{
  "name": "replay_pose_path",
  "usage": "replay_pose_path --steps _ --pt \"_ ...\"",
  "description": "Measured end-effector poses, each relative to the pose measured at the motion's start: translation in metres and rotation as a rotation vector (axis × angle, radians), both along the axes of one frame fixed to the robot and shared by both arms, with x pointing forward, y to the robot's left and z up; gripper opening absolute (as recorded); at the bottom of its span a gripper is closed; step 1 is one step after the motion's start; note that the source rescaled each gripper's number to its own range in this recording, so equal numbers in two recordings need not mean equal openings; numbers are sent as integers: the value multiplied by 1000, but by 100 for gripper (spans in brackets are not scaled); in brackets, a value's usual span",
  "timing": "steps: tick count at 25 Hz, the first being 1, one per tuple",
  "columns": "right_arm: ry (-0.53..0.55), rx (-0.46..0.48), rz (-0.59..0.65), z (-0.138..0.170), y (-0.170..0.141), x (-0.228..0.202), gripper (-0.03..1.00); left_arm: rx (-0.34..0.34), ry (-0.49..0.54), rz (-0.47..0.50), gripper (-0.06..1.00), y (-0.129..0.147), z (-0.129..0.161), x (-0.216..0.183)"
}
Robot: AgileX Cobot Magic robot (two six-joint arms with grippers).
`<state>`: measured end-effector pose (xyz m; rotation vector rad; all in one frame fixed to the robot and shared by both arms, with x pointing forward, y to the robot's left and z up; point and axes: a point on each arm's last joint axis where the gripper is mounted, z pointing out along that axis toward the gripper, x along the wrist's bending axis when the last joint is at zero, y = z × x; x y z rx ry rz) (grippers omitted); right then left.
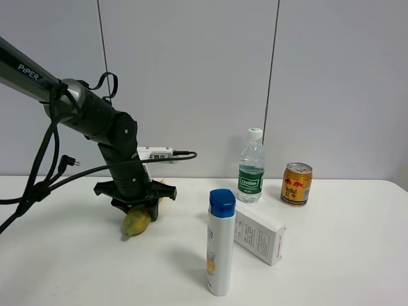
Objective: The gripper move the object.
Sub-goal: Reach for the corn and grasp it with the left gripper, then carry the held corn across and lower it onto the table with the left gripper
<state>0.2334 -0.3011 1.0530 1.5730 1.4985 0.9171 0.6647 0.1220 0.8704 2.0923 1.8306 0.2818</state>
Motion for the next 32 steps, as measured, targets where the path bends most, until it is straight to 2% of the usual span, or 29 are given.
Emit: replay_pose_path --steps 4,8,11,14,17,21,25,32 --pt "0 0 0 0 0 0 100 -4 -23 -15 3 0 16 0" --pt "0 0 0 0 0 0 100 -39 -121 -29 3 0 65 -2" --pt "0 0 0 0 0 0 100 -77 -213 -48 3 -3 111 -10" --pt "0 0 0 0 0 0 100 -152 -284 -51 3 -8 162 -29" --pt "0 0 0 0 0 0 100 -245 -312 -57 3 -16 205 -54" --pt "0 0 0 0 0 0 100 -377 -328 -91 3 -30 248 -89" --pt "0 0 0 0 0 0 100 -482 -315 -155 3 -52 270 -120" --pt "0 0 0 0 0 0 100 -539 -272 -341 3 -106 274 -171"
